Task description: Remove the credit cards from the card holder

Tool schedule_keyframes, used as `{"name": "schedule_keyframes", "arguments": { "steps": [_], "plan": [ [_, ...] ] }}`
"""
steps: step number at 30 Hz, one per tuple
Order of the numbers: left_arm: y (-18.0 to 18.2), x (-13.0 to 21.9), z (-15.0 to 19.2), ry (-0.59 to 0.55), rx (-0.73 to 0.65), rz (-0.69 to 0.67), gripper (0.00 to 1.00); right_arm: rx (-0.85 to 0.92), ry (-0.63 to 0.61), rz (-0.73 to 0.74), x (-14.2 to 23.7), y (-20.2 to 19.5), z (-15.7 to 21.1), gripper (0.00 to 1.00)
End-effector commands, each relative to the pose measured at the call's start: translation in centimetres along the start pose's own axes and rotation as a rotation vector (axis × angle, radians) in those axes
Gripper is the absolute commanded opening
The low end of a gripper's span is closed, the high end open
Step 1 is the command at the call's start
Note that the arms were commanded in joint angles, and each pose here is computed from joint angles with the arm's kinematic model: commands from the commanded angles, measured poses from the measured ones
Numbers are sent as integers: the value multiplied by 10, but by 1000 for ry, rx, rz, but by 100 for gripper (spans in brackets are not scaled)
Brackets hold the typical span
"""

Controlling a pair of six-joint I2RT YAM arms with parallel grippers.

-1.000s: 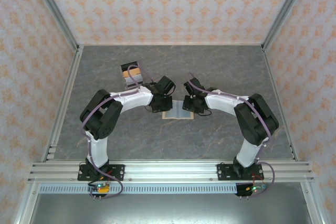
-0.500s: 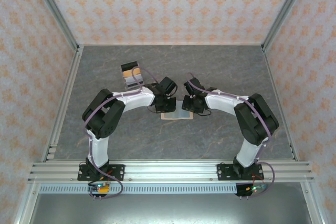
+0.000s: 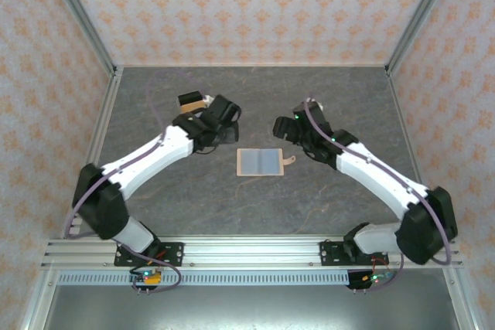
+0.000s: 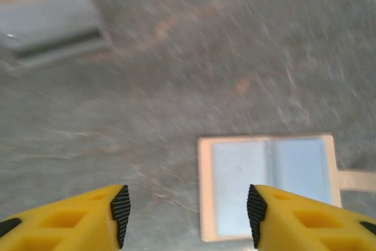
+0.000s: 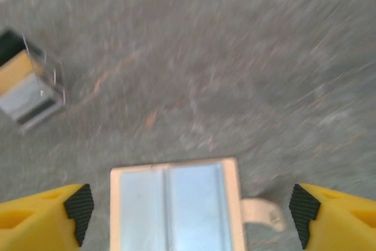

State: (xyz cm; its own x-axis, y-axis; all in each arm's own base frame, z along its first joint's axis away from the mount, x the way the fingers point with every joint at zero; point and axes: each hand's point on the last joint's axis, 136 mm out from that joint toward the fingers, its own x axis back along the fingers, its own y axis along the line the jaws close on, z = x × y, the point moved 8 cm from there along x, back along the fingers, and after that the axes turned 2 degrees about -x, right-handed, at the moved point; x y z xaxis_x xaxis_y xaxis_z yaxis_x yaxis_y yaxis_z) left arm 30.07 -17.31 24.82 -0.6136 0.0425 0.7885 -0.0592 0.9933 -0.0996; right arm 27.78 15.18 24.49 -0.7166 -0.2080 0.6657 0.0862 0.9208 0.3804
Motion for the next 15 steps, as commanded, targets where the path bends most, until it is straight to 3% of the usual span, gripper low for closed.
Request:
{"name": "schedule_keyframes", "arguments": {
  "steps": [1,3,5,10,15],
  "plan": [
    [57,23,-6,-137,16,-267,71,61,-193,230,21,-37,-21,100],
    [81,34,-7,-207,66,-329,82,55,-272,274,37,-50,-33,99],
    [104,41,-5,-263,117,-388,99,52,-340,335,46,-62,-41,99],
    [155,42,11,-395,216,-579,100,18,-507,515,57,-97,-46,99],
    [193,19,38,-462,277,-712,100,-47,-637,601,47,-132,-29,99]
  ]
}}
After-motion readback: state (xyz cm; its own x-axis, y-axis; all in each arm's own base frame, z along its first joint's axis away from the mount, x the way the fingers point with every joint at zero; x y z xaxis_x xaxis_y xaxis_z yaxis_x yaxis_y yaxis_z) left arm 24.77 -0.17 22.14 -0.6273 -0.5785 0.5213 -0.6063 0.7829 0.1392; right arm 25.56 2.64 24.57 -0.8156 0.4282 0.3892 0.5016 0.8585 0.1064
